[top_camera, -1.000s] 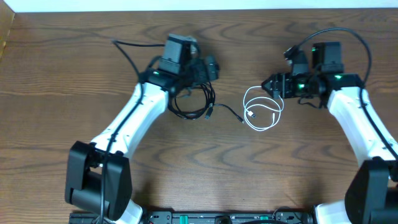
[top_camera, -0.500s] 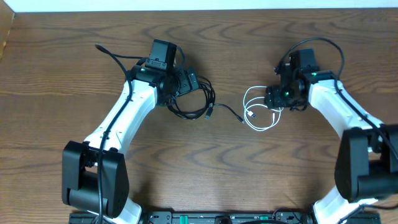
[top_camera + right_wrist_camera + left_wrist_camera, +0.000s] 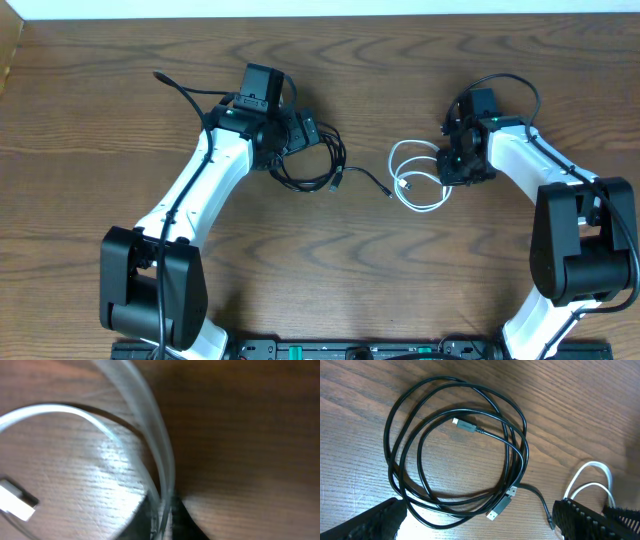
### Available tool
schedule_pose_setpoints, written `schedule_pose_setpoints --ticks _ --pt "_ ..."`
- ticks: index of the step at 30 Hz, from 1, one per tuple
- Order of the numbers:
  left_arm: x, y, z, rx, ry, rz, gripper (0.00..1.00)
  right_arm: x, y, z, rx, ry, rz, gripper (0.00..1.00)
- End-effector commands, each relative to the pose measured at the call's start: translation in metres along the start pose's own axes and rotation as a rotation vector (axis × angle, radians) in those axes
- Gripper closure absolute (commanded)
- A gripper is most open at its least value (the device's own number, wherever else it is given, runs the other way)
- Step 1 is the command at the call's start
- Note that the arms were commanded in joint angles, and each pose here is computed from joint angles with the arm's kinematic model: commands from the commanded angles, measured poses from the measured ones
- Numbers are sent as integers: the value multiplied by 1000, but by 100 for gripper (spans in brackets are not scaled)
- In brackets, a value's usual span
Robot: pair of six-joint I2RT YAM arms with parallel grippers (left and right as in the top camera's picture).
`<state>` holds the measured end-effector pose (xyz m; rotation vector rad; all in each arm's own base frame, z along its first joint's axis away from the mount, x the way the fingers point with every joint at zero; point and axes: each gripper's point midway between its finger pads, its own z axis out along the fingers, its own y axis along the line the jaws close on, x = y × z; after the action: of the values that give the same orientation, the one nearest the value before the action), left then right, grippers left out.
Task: Untangle cables
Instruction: 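Carry white cable with right gripper to the far right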
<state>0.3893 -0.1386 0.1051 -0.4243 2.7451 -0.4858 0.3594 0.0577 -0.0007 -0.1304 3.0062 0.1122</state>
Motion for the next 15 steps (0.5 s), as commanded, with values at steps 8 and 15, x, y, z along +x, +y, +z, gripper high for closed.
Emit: schedule_pose_setpoints --ticks 8,15 --pt "-3 2 -1 -14 -11 14 2 -35 -5 -27 -2 -112 40 99" --pt "-3 2 -1 -14 -11 14 2 -89 -25 -113 23 -371 97 99"
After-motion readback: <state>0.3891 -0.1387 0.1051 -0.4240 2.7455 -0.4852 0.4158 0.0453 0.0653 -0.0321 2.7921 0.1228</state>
